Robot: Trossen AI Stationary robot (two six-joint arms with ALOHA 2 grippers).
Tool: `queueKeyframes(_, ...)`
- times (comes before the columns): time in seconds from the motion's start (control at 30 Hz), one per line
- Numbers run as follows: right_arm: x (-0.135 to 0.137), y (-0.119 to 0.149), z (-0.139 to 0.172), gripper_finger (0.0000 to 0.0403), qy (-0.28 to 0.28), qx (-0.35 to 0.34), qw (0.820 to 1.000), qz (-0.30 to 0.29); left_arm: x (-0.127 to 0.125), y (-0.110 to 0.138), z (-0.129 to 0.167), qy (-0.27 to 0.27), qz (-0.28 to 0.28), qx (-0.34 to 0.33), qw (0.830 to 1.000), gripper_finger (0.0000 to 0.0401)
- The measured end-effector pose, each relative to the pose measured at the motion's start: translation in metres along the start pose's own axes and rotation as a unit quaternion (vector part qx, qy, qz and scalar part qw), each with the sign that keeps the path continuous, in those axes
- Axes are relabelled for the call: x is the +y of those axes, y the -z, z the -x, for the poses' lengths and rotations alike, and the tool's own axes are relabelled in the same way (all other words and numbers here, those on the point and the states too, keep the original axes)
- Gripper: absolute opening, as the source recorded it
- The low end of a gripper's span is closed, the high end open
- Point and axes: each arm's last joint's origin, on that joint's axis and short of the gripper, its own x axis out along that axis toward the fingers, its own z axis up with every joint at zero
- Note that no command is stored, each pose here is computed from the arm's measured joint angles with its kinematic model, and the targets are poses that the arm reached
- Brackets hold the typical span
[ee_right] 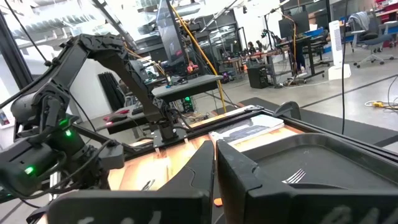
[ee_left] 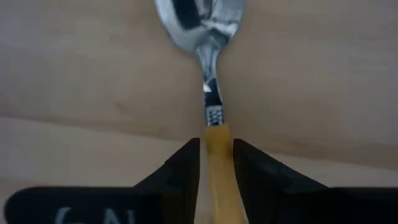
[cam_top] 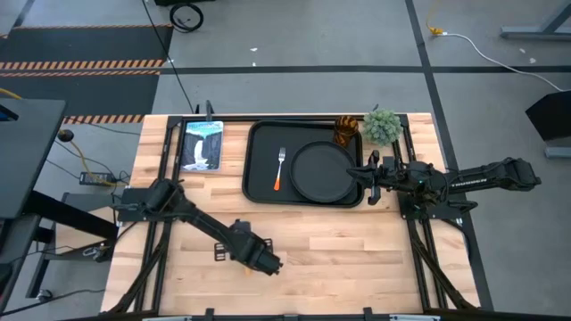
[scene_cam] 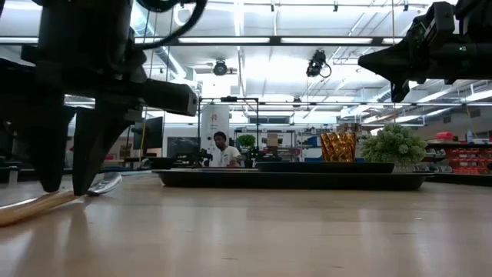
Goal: Pick and place plate/cup/fork/spoon on tray
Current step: Put the yellow spoon on the black tray to the left of the orange fork
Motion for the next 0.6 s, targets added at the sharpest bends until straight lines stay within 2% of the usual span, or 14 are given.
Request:
queueKeyframes(0.13, 0.000, 0.000, 0.000, 0.0022, 0.000, 0.000, 1.000, 0.000, 0.002, -0.005, 0.001, -0.017, -0.029, -0.010, 0.999, 0.0081)
queueKeyframes(0.4, 0.000, 0.000, 0.000, 0.0022, 0.000, 0.000, 1.000, 0.000, 0.013, -0.006, 0.009, -0.041, -0.039, -0.025, 0.998, 0.0026)
queueKeyframes(0.6, 0.000, 0.000, 0.000, 0.0022, 0.000, 0.000, 1.000, 0.000, 0.012, -0.005, 0.019, -0.008, -0.040, -0.011, 0.999, 0.0014)
